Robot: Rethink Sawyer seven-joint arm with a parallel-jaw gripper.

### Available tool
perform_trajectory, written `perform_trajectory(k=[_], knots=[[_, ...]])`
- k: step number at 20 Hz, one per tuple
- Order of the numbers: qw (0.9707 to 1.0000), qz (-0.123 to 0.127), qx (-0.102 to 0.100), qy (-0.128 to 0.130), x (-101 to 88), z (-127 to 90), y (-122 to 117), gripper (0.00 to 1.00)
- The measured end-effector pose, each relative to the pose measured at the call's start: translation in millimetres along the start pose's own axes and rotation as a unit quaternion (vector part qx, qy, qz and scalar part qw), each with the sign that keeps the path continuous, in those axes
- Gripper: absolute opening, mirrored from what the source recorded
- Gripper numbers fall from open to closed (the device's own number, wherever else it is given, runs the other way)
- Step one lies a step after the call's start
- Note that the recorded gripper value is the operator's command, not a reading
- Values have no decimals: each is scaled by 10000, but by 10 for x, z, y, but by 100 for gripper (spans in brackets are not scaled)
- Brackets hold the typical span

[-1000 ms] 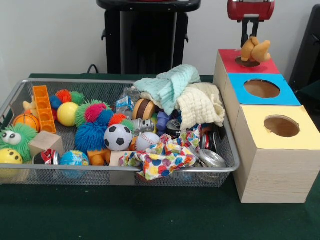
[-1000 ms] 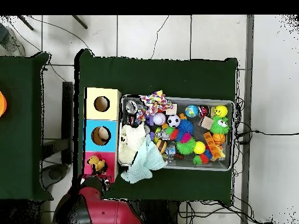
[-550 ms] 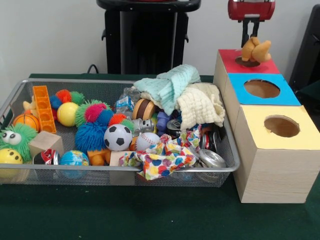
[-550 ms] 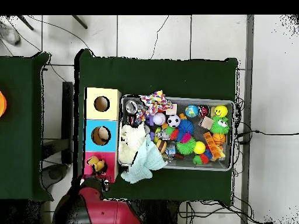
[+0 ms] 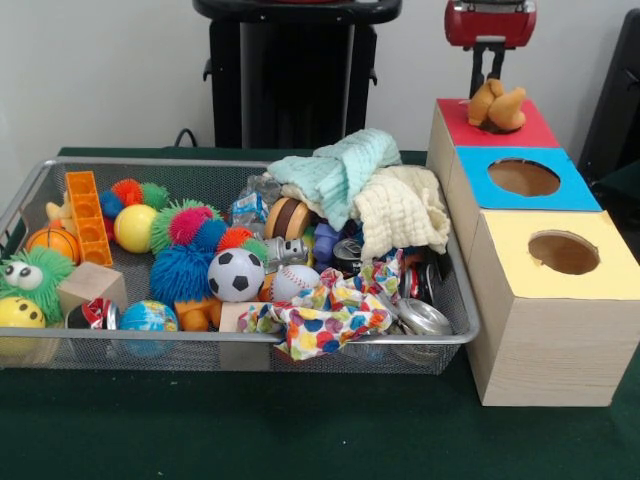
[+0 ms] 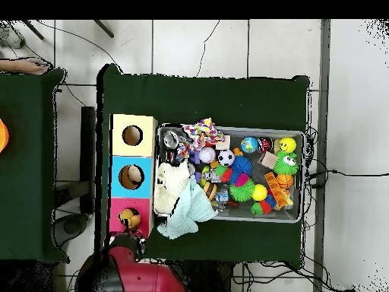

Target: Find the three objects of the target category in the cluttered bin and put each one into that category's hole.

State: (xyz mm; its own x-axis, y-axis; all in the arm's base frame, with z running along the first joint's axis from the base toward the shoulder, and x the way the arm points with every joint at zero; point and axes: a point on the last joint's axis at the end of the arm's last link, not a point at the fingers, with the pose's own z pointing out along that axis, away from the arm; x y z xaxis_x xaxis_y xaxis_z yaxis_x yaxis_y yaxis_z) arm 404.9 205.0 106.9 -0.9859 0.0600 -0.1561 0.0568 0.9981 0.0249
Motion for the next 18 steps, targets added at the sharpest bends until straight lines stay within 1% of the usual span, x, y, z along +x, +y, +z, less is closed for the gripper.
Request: perform_trajectory(k=[2, 7, 18], knots=[[10000, 55, 21, 43, 38, 11, -68, 0], [9999, 116, 51, 56, 93, 16, -171, 0], [9999, 104, 59, -20, 84, 17, -188, 0]])
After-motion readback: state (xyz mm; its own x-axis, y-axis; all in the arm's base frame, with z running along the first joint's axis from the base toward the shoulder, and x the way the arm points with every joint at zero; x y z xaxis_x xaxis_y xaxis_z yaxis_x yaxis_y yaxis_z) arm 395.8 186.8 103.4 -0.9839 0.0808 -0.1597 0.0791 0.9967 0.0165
